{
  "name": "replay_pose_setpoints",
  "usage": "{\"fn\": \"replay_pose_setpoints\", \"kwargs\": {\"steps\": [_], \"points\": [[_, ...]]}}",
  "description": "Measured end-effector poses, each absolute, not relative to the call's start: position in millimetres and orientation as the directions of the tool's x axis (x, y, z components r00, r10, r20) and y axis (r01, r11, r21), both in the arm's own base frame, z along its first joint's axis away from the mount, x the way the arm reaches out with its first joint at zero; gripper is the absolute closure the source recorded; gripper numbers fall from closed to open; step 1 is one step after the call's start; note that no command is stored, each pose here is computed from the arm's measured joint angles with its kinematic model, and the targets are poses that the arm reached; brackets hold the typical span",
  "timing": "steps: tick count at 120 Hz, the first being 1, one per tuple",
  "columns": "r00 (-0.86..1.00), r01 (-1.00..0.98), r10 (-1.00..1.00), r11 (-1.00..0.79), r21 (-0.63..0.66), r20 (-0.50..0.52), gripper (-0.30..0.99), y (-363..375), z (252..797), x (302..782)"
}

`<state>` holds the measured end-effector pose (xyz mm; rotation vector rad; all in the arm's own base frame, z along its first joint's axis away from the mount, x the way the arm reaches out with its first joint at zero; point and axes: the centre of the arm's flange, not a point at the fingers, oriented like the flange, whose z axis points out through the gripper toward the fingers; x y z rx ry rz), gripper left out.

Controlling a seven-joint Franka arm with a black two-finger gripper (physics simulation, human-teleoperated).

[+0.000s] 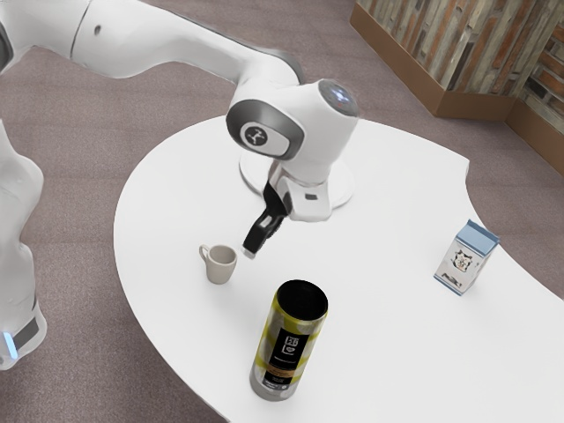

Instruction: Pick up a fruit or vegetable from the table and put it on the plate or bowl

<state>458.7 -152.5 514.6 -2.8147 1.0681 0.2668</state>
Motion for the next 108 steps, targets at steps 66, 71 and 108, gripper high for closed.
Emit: {"fn": "replay_pose_setpoints", "kwargs": {"steps": [66,71,108], "points": [[0.732,-0.678,-0.676,-0.735,-0.005,0.085,0.0,-190.8,462.5,527.6],[0.731,-0.679,-0.677,-0.734,-0.003,0.089,0.0,-191.7,461.1,528.8],[0.762,-0.647,-0.644,-0.761,0.04,0.066,0.0,-175.4,430.4,543.9]]}}
